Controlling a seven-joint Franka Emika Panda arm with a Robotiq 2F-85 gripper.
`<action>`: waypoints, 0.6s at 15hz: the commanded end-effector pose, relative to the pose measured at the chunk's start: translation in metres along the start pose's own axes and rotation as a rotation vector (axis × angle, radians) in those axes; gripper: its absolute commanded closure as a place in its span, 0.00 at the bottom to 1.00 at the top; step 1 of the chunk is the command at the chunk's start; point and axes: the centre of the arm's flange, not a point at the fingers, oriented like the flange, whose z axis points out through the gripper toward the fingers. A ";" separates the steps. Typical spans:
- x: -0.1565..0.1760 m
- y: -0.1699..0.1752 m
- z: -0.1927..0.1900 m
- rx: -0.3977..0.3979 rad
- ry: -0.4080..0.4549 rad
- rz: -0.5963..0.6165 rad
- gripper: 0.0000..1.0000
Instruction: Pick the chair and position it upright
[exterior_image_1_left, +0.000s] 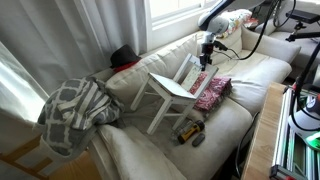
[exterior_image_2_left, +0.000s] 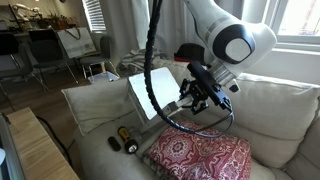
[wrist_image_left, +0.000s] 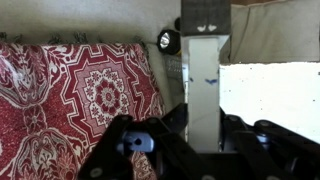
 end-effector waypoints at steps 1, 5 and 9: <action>-0.039 -0.035 -0.025 -0.057 0.058 -0.041 0.93; -0.046 -0.057 -0.038 -0.097 0.123 -0.047 0.93; -0.055 -0.073 -0.043 -0.100 0.173 -0.030 0.93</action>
